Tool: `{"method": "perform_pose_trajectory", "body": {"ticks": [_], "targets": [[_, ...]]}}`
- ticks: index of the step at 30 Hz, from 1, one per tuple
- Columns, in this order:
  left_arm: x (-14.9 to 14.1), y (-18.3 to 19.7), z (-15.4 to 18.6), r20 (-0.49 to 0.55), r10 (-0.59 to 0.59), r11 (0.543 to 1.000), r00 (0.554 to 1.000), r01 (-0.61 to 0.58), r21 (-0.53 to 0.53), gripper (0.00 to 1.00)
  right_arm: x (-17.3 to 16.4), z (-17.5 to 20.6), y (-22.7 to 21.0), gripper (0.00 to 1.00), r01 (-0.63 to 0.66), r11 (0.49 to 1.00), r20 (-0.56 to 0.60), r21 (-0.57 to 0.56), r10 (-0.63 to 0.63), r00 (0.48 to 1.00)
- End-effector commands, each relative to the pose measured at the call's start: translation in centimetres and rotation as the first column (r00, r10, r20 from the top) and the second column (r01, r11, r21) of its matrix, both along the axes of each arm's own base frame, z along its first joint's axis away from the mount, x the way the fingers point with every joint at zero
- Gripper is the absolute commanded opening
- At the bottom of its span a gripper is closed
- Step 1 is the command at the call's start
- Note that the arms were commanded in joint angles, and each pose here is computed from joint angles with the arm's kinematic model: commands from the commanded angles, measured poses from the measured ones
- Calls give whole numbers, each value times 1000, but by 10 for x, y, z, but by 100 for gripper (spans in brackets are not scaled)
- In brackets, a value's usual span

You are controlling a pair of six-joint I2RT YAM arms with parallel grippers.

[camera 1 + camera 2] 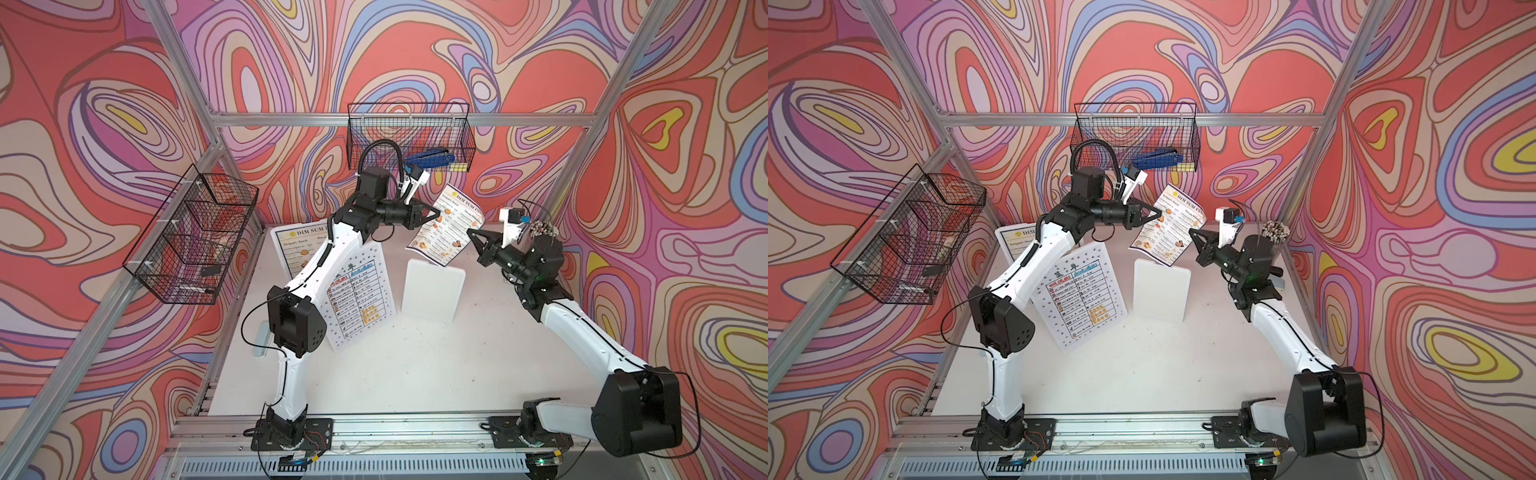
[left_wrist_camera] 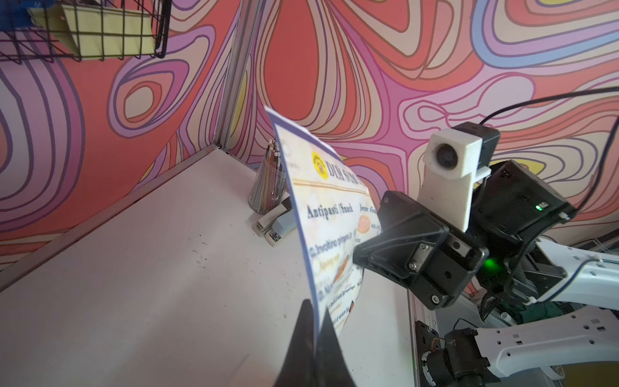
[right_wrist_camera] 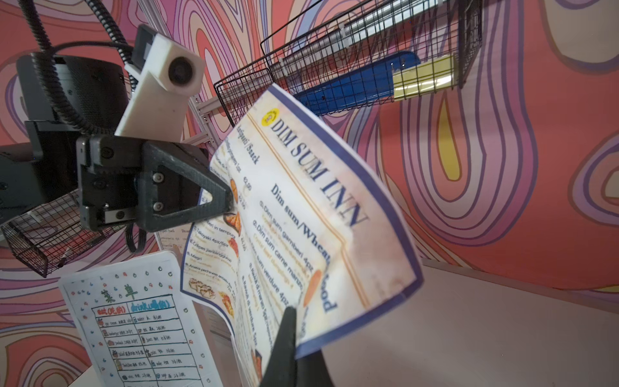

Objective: Insert the menus into the narrow rack
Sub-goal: Insert the menu into the narrow rack.

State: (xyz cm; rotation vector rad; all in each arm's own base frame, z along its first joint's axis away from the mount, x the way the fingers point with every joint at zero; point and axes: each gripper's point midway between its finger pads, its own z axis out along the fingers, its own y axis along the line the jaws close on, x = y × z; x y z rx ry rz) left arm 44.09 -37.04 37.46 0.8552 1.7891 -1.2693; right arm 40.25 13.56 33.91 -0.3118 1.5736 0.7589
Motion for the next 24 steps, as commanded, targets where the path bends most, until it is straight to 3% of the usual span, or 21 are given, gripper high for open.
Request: {"method": "perform_pose_trajectory", "body": {"ticks": [1, 24], "targets": [[15, 9, 19, 51, 41, 999, 998, -39, -33, 0, -2, -15, -11, 0, 61, 998, -72, -28, -63, 995], [8, -10, 8, 31, -4, 999, 1000, 5, -36, 0, -7, -31, -22, 0, 120, 987, -142, -107, -134, 981]]}}
